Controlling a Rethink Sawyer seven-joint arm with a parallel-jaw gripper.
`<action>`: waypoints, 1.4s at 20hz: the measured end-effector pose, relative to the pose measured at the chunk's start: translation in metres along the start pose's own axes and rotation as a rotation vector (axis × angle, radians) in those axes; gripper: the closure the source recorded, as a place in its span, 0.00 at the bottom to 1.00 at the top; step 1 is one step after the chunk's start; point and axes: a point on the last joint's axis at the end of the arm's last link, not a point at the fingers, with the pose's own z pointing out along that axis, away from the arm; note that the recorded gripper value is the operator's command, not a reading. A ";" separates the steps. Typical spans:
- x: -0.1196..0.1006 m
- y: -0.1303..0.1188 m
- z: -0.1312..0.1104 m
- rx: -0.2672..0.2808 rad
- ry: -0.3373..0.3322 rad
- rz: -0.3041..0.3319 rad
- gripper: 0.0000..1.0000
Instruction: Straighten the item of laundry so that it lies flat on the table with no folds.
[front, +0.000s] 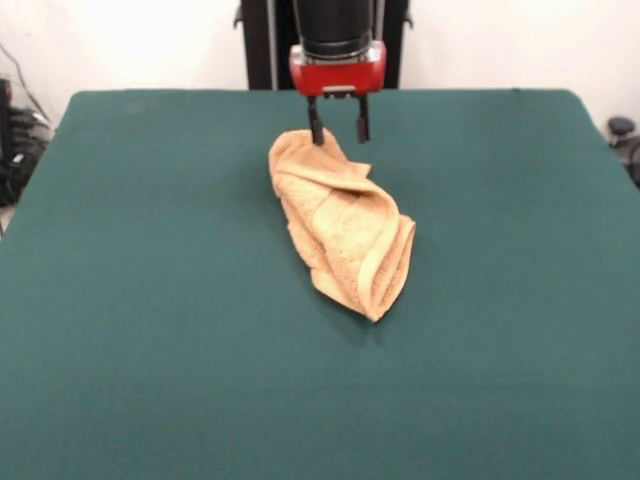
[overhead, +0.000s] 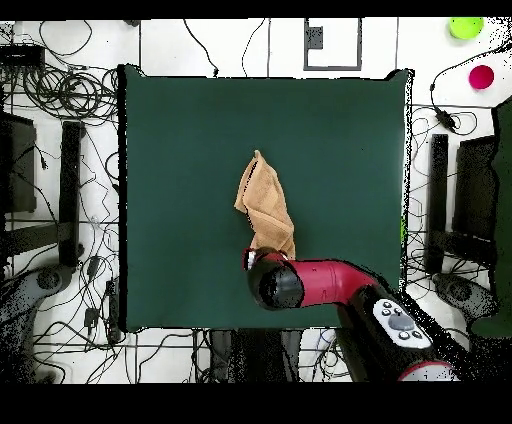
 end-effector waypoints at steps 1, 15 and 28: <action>0.003 0.002 0.003 -0.002 0.008 -0.005 0.00; 0.029 0.004 0.032 -0.032 0.063 -0.002 0.00; 0.025 -0.026 0.028 -0.031 0.053 0.061 0.00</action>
